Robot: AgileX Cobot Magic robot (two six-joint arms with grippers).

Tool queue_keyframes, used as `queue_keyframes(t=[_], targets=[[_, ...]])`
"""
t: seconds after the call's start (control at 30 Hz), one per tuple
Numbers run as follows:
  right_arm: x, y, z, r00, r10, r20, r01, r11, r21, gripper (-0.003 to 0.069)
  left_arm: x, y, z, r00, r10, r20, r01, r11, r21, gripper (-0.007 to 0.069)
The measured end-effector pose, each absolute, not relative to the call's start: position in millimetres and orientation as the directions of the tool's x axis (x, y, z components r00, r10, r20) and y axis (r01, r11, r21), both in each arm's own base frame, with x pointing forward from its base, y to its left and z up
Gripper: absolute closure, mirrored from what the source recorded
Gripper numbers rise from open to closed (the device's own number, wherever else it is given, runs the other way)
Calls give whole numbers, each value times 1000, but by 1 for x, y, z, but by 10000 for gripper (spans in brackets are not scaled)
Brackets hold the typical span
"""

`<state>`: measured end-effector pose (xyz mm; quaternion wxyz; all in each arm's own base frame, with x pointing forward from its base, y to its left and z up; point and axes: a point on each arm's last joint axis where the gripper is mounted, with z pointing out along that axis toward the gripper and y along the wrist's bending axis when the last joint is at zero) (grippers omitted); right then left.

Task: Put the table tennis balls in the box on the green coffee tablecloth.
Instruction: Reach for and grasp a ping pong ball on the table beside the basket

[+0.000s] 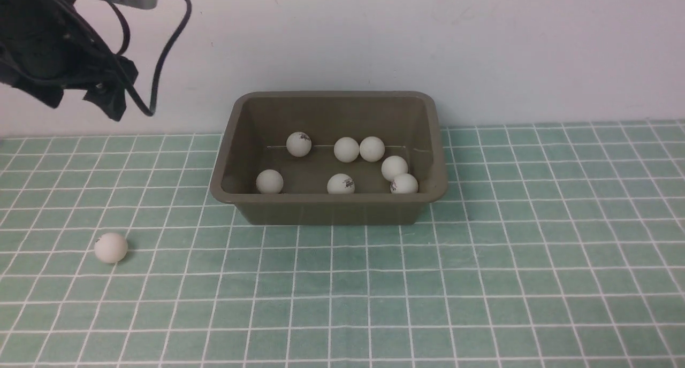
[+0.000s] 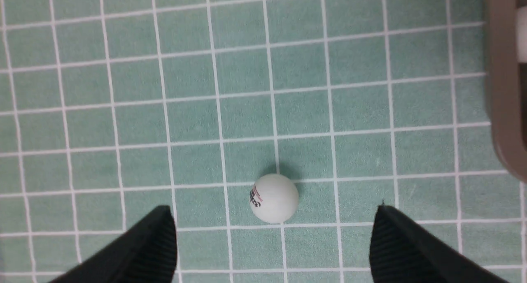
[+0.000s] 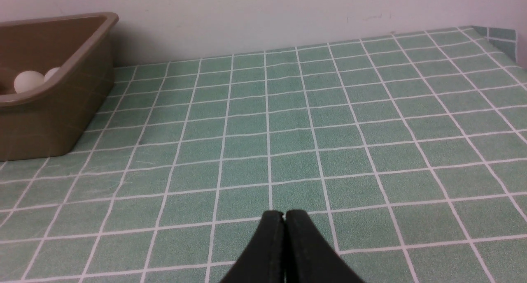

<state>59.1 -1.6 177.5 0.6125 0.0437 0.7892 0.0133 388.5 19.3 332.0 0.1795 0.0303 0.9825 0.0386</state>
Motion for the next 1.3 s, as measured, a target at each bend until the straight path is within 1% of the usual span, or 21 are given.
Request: queue_keyframes(t=[0.07, 0.13, 0.23, 0.4, 0.53, 0.8, 1.0, 1.3], targets=[[59, -2, 178, -246, 85, -966, 53, 996, 75, 669, 392, 24, 317, -949, 48, -310, 26, 997, 75, 62], [59, -2, 178, -246, 85, -966, 53, 996, 75, 669, 396, 25, 298, -965, 39, -259, 23, 998, 63, 62], [59, -2, 178, -246, 85, -966, 53, 996, 75, 669, 399, 25, 278, -977, 36, -209, 25, 998, 55, 62], [59, -2, 178, -246, 85, -966, 53, 996, 75, 669, 406, 25, 247, -992, 34, -124, 28, 999, 44, 62], [59, -2, 178, -246, 85, -966, 53, 996, 75, 669, 411, 26, 229, -996, 43, -84, 40, 998, 41, 62], [59, -2, 178, -246, 85, -966, 53, 996, 75, 669, 416, 26, 208, -998, 61, -35, 59, 998, 37, 62], [59, -2, 178, -246, 85, -966, 53, 996, 75, 669, 417, 27, 206, -998, 63, -30, 61, 997, 46, 62], [59, -2, 178, -246, 85, -966, 53, 996, 75, 669, 415, 44, 206, -1000, -5, -31, -6, 999, 45, 62]])
